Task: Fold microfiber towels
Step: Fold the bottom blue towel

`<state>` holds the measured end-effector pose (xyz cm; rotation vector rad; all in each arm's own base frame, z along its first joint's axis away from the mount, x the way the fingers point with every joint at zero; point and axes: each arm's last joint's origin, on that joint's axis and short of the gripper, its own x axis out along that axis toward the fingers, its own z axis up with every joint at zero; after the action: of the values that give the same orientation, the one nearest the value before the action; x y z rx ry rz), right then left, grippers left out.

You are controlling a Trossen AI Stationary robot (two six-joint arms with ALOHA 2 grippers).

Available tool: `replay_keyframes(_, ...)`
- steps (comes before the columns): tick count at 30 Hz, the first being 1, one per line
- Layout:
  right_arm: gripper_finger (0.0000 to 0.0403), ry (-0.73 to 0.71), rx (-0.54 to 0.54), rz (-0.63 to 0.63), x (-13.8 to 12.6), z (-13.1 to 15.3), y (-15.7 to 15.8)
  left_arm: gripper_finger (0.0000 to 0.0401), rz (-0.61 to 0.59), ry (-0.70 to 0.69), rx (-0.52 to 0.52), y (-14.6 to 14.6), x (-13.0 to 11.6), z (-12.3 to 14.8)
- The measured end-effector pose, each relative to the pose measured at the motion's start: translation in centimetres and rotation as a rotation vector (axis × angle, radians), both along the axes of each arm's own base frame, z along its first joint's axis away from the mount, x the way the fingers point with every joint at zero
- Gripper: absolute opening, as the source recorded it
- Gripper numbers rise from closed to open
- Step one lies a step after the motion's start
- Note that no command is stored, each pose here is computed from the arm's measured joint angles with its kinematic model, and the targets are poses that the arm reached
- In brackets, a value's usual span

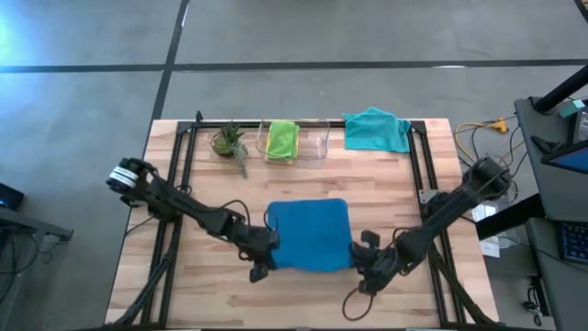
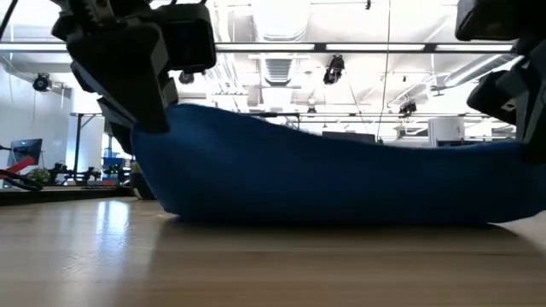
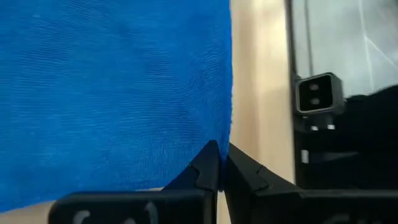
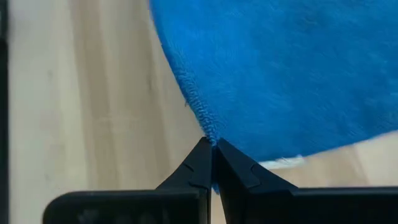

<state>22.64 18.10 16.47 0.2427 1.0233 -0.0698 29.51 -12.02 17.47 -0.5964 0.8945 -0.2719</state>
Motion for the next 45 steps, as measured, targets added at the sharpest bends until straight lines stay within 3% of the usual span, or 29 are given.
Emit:
replay_keyframes(9, 0.0009, -0.017, 0.008, 0.038, 1.1, 0.3, 1.5, 0.0, -0.018, 0.018, -0.041, -0.1, 0.0, 0.2)
replay_keyframes(24, 0.0009, 0.03, -0.01, 0.066, 0.7, 0.9, 0.2, 0.0, -0.006, 0.038, -0.034, 0.4, -0.5, -0.3)
replay_keyframes(31, 0.0009, 0.018, -0.038, 0.073, 1.1, 2.1, -1.6, 0.0, 0.051, 0.004, 0.002, 1.2, -0.6, 0.4)
replay_keyframes(45, 0.0009, 0.063, -0.032, 0.04, 2.1, 1.5, -5.6, 0.0, 0.2, 0.089, 0.172, 3.0, -1.8, 0.2)
